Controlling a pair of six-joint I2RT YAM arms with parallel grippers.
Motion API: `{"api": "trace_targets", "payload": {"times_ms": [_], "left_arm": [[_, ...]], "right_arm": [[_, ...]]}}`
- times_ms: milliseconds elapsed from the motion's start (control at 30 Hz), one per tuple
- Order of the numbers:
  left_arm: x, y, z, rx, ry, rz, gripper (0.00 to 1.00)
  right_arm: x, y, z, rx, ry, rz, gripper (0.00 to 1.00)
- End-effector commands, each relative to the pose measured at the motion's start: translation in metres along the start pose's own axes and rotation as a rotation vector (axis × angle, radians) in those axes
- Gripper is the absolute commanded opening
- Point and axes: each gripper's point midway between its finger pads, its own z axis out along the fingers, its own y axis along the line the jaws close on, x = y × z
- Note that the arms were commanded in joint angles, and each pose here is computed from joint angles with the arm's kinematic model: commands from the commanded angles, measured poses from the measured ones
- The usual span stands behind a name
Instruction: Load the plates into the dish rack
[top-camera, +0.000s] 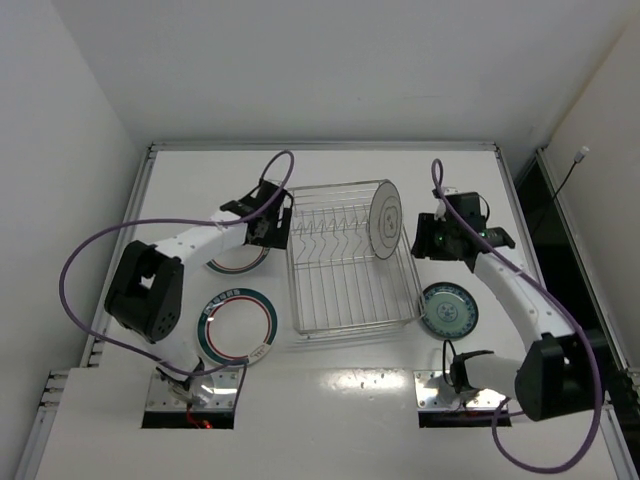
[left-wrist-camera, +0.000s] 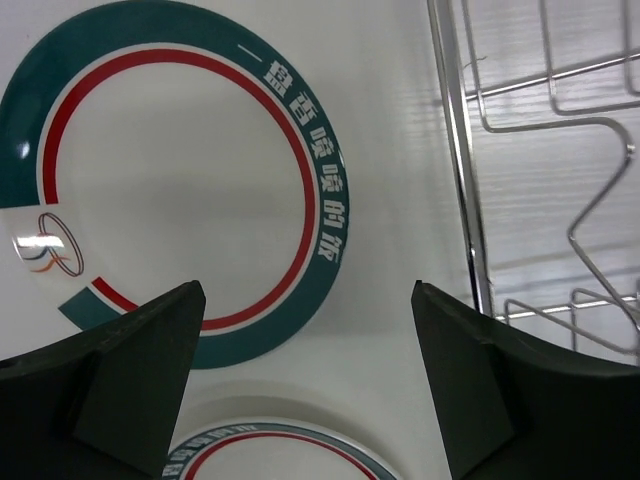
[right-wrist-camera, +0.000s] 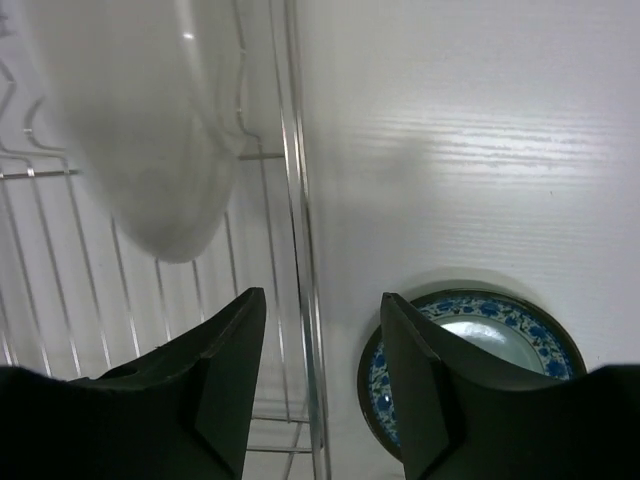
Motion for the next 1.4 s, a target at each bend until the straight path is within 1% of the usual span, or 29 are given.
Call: {"api": "trace_targets", "payload": {"times_ms": [0, 67, 100, 133, 167, 267, 367, 467, 500, 533, 567, 600, 633, 667, 733, 800, 900, 967, 1000, 1033, 1167, 1367], "left_arm": [[-0.047, -0.011, -0.047, 0.113, -0.200, -0.111, 0.84], [-0.052, -0.009, -0.059, 0.150, -0.247, -0.132, 0.90], [-0.059, -0.015, -0.066, 0.194, -0.285, -0.142, 0.93], [-0.065, -0.012, -0.075, 0.216, -0.319, -0.156, 0.93], [-0.059, -0.015, -0.073, 0.232, -0.316, -0.154, 0.95], [-0.056, -0.018, -0.067, 0.256, -0.299, -0.143, 0.95], [-0.048, -0.024, -0.062, 0.280, -0.264, -0.120, 0.95], [-0.048, -0.033, -0.054, 0.309, -0.237, -0.110, 0.95], [-0.051, -0.036, -0.054, 0.321, -0.237, -0.099, 0.95], [-0.044, -0.037, -0.047, 0.313, -0.210, -0.093, 0.95], [-0.049, -0.037, -0.050, 0.316, -0.221, -0.095, 0.95], [-0.048, -0.038, -0.047, 0.314, -0.213, -0.094, 0.95], [-0.045, -0.037, -0.046, 0.312, -0.204, -0.092, 0.95], [-0.046, -0.035, -0.046, 0.300, -0.207, -0.094, 0.95], [-0.051, -0.031, -0.046, 0.274, -0.222, -0.100, 0.95], [-0.047, -0.024, -0.044, 0.235, -0.212, -0.100, 0.95], [-0.051, -0.018, -0.044, 0.199, -0.220, -0.114, 0.95], [-0.051, -0.013, -0.047, 0.180, -0.226, -0.117, 0.95], [-0.052, -0.010, -0.046, 0.161, -0.230, -0.120, 0.95], [-0.052, -0.008, -0.046, 0.152, -0.232, -0.121, 0.95], [-0.054, -0.005, -0.047, 0.132, -0.234, -0.123, 0.95], [-0.052, -0.001, -0.046, 0.112, -0.230, -0.123, 0.95]], "right_arm": [[-0.033, 0.013, -0.027, -0.048, -0.137, -0.017, 0.47], [-0.026, 0.016, -0.023, -0.072, -0.122, -0.018, 0.47], [-0.019, 0.020, -0.016, -0.101, -0.093, -0.018, 0.47], [-0.016, 0.023, -0.008, -0.121, -0.084, -0.028, 0.47], [0.000, 0.024, 0.001, -0.130, -0.030, -0.031, 0.47], [0.017, 0.022, 0.021, -0.149, 0.051, -0.021, 0.43], [0.019, 0.023, 0.026, -0.155, 0.065, -0.019, 0.43], [0.024, 0.026, 0.033, -0.165, 0.098, -0.033, 0.35], [0.025, 0.025, 0.037, -0.162, 0.112, -0.040, 0.27], [0.023, 0.025, 0.039, -0.162, 0.113, -0.040, 0.22], [0.025, 0.025, 0.038, -0.161, 0.121, -0.038, 0.16], [0.027, 0.022, 0.041, -0.147, 0.130, -0.037, 0.06], [0.022, 0.021, 0.041, -0.136, 0.119, -0.029, 0.02], [0.023, 0.016, 0.041, -0.102, 0.122, -0.029, 0.00], [0.020, 0.011, 0.040, -0.068, 0.115, -0.006, 0.00], [0.014, 0.007, 0.040, -0.032, 0.097, 0.006, 0.00], [-0.009, 0.009, 0.041, -0.019, 0.059, 0.033, 0.00], [-0.017, 0.010, 0.044, -0.006, 0.057, 0.054, 0.00], [-0.030, 0.013, 0.044, -0.011, 0.037, 0.062, 0.00], [-0.031, 0.011, 0.051, 0.002, 0.050, 0.074, 0.00], [-0.052, 0.015, 0.063, 0.009, 0.038, 0.094, 0.00], [-0.061, 0.016, 0.080, 0.021, 0.042, 0.142, 0.00]]}}
